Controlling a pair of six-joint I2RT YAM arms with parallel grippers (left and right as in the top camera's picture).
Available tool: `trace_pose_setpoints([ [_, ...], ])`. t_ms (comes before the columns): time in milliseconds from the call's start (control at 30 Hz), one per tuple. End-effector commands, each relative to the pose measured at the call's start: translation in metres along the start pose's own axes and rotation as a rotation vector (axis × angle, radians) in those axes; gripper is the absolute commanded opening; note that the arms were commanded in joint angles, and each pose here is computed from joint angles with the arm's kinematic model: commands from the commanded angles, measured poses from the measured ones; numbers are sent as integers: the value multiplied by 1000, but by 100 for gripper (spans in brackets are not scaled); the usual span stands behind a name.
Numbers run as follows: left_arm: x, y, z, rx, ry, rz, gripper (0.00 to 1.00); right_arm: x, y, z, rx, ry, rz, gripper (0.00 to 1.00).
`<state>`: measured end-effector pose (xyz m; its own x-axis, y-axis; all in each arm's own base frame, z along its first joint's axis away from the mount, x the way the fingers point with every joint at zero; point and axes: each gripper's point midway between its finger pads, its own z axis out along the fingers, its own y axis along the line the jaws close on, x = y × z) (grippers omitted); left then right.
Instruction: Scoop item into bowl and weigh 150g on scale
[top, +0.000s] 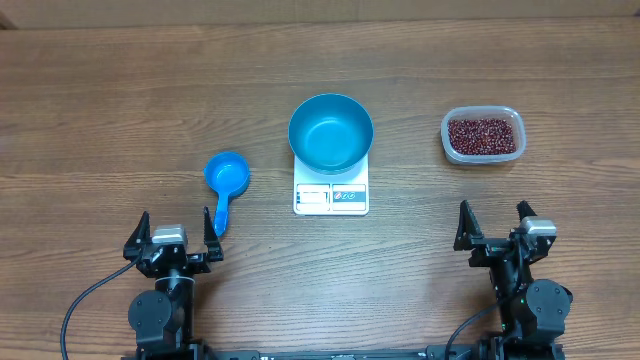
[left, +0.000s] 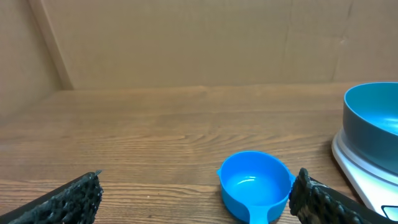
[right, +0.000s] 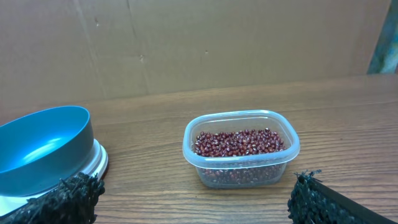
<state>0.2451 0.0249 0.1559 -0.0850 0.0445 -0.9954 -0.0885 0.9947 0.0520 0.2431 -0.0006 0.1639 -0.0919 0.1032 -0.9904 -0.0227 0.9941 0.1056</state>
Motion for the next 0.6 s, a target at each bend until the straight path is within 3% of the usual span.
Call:
trace_pose_setpoints([
  [0, 0, -1, 0, 9, -6, -9, 100, -4, -2, -1, 10, -16, -2, 100],
  [567, 0, -1, -2, 10, 10, -18, 100, -4, -2, -1, 10, -16, -2, 100],
])
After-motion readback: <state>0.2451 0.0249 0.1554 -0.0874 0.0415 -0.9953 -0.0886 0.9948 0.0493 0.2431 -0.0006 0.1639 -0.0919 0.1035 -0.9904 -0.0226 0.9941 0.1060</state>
